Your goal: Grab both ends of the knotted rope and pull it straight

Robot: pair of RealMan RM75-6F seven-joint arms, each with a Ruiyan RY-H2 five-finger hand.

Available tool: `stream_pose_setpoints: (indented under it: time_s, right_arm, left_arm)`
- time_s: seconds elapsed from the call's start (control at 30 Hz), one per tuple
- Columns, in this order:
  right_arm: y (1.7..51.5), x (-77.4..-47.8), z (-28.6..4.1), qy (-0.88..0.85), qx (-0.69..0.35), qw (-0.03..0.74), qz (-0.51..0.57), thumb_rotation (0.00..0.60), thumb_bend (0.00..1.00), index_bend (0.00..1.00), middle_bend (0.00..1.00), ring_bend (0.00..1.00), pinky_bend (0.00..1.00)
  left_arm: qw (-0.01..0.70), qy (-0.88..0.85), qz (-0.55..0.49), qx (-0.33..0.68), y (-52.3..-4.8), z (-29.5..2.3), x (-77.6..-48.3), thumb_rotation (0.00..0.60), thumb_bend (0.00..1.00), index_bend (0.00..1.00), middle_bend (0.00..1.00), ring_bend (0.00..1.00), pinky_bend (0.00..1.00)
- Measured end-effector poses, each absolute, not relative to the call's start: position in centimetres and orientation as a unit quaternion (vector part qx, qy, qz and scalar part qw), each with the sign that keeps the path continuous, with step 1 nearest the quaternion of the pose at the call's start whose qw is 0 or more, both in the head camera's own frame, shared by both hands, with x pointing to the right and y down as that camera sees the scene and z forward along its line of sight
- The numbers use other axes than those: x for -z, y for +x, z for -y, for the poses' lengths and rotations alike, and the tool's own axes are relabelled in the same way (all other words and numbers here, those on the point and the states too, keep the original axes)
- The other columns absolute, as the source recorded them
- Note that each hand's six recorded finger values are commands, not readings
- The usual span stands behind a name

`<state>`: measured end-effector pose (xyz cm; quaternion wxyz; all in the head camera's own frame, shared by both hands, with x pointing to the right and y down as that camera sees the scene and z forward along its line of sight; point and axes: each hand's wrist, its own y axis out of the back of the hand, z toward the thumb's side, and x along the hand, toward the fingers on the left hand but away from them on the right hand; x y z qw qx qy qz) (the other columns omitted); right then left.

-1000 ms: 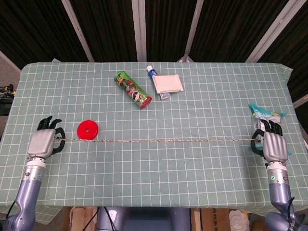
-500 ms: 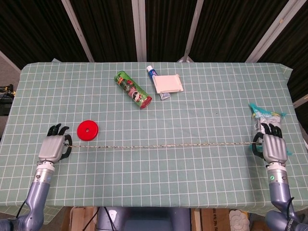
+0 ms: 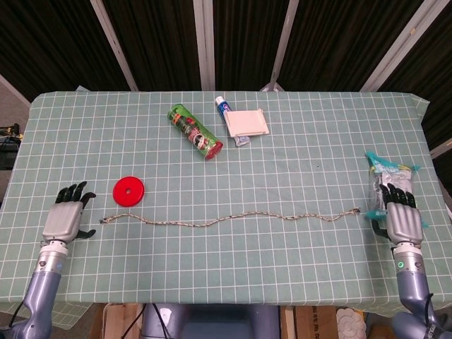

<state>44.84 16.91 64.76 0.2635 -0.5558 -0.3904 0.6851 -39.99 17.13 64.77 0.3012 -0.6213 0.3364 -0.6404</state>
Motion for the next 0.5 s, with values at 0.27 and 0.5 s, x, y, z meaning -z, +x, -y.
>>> stream_pose_setpoints:
  time_s: [0.27,0.5]
  right_arm:
    - [43.3,-60.7,-17.7,-0.574,-0.629,0.319,0.415,0.6,0.39,0.0,0.0,0.0,0.0]
    - [41.9,-56.7,-20.6,-0.613,-0.567,0.39,0.388,0.6,0.39,0.0,0.0,0.0,0.0]
  left_arm:
    - [0.317,-0.641,-0.387,0.583,-41.3,-19.2,-60.4,0.6,0.12,0.11,0.0,0.0,0.0]
    - [0.356,-0.649,-0.395,0.544,-43.2,-22.2,-55.8,0.6,0.11,0.1,0.0,0.0,0.0]
